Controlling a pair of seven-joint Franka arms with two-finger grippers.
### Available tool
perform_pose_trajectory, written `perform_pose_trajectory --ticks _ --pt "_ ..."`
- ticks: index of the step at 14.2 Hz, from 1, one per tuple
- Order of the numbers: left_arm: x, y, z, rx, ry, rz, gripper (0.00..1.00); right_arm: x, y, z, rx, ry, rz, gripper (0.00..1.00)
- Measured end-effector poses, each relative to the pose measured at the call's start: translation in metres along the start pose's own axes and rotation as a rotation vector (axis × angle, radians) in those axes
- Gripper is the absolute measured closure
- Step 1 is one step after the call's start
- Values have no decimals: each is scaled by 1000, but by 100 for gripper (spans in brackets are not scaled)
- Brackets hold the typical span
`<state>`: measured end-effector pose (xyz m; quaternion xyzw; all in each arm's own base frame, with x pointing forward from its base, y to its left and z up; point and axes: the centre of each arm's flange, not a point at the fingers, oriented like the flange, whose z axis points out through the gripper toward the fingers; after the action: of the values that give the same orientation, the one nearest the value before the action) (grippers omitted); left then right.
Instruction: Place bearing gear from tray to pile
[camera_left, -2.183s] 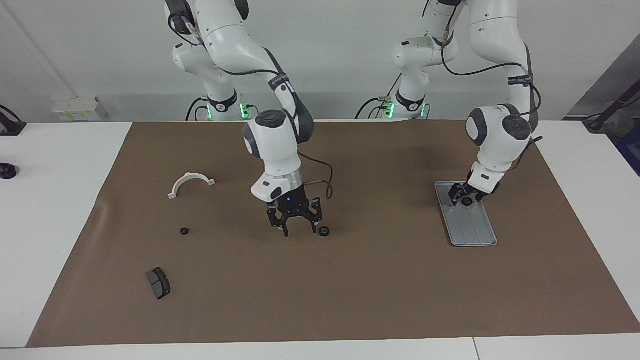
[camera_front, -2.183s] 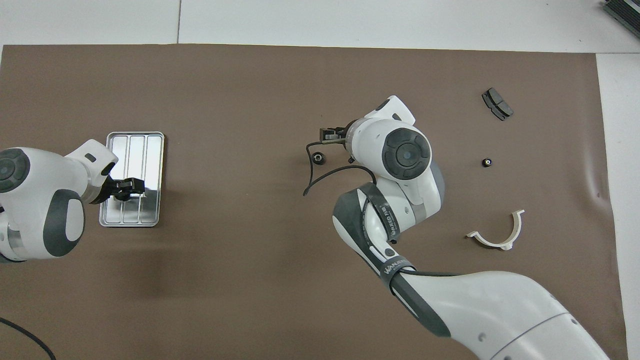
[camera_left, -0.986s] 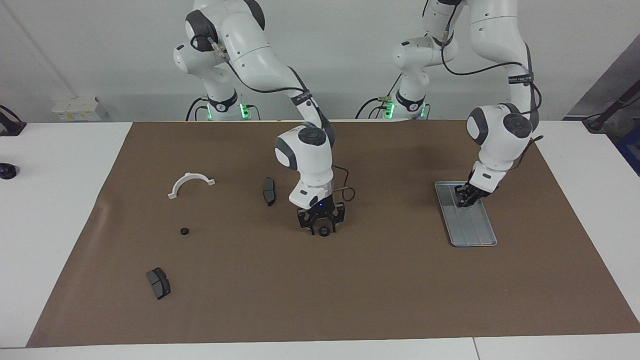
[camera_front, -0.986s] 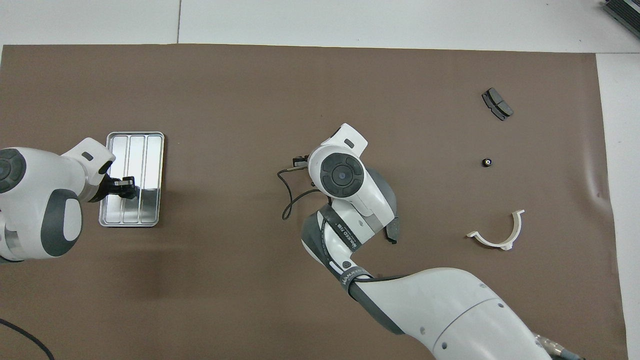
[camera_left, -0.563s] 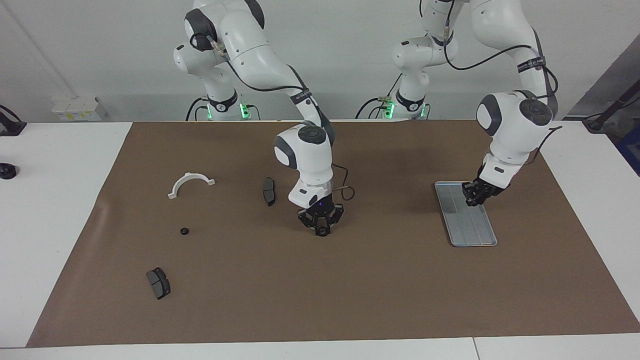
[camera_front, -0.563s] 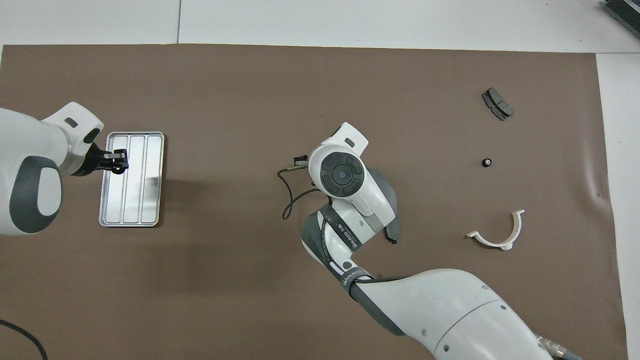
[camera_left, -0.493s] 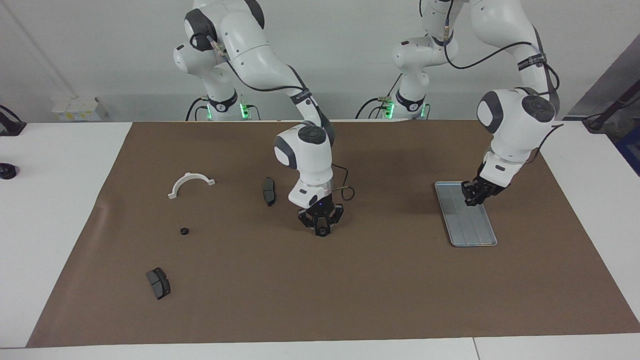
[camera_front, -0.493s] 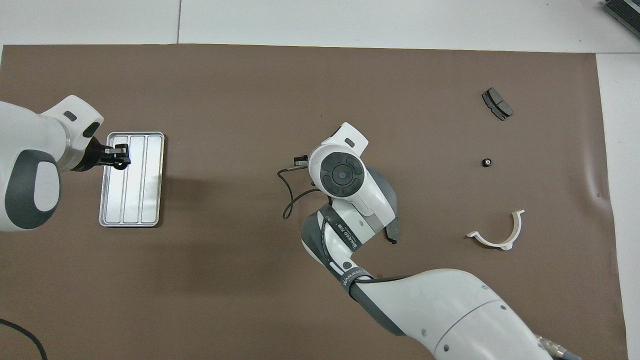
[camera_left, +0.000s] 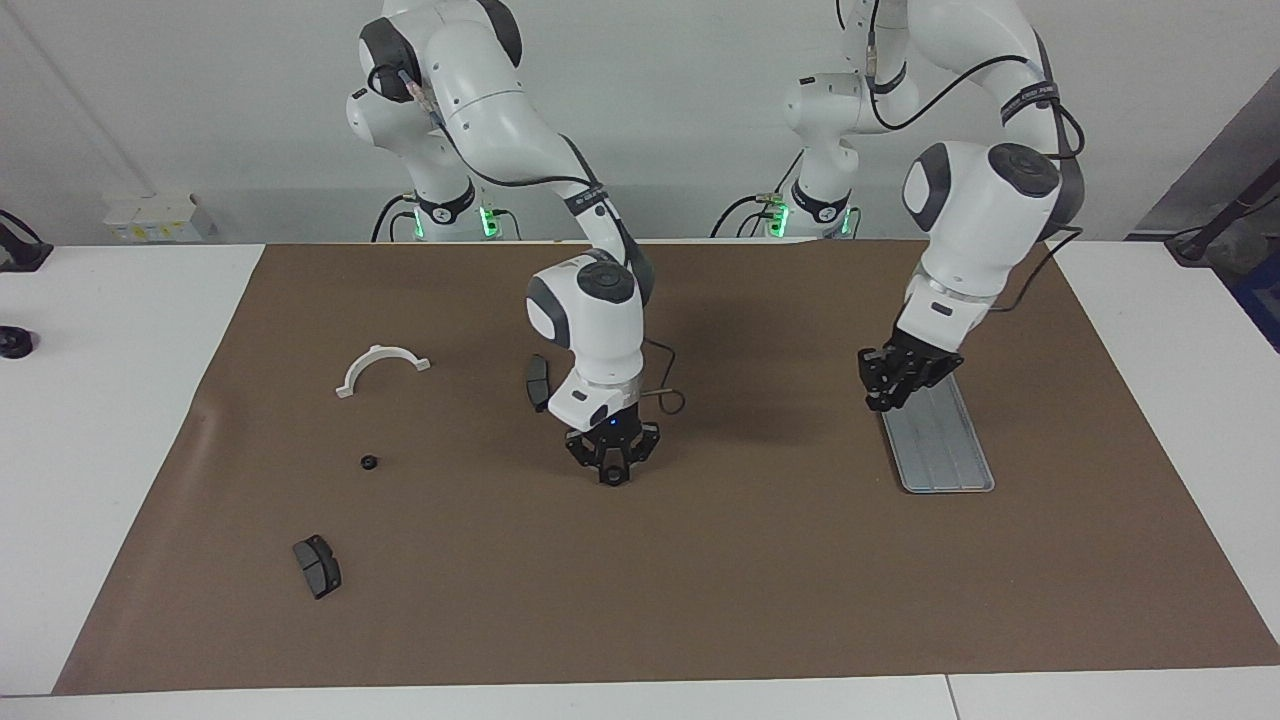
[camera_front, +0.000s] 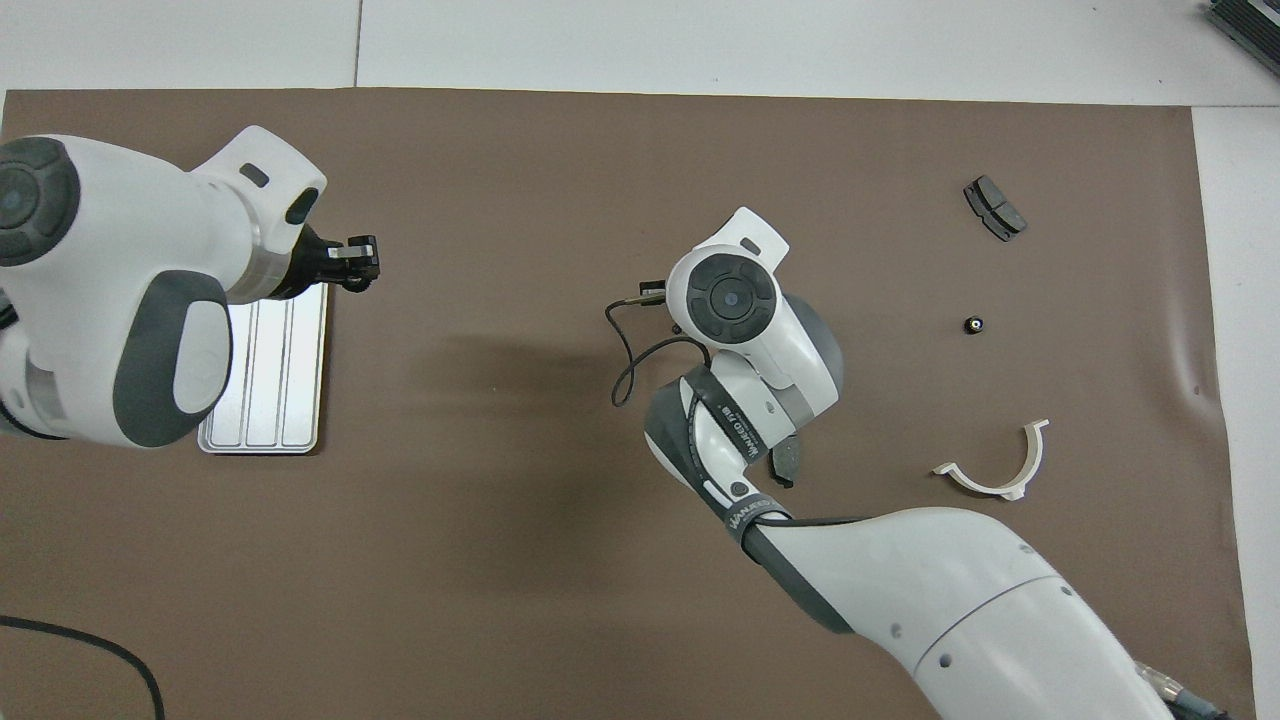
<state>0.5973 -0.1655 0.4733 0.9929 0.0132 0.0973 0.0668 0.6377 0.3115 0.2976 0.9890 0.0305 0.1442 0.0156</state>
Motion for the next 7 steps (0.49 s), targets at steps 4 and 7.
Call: perform_pose_trajectory --ticks 4,7 --pt "-29 109 49 -79 46 -3 66 30 92 12 -42 -9 -35 64" --pt "-64 186 107 -127 24 -26 66 43 169 20 -76 -38 -67 64"
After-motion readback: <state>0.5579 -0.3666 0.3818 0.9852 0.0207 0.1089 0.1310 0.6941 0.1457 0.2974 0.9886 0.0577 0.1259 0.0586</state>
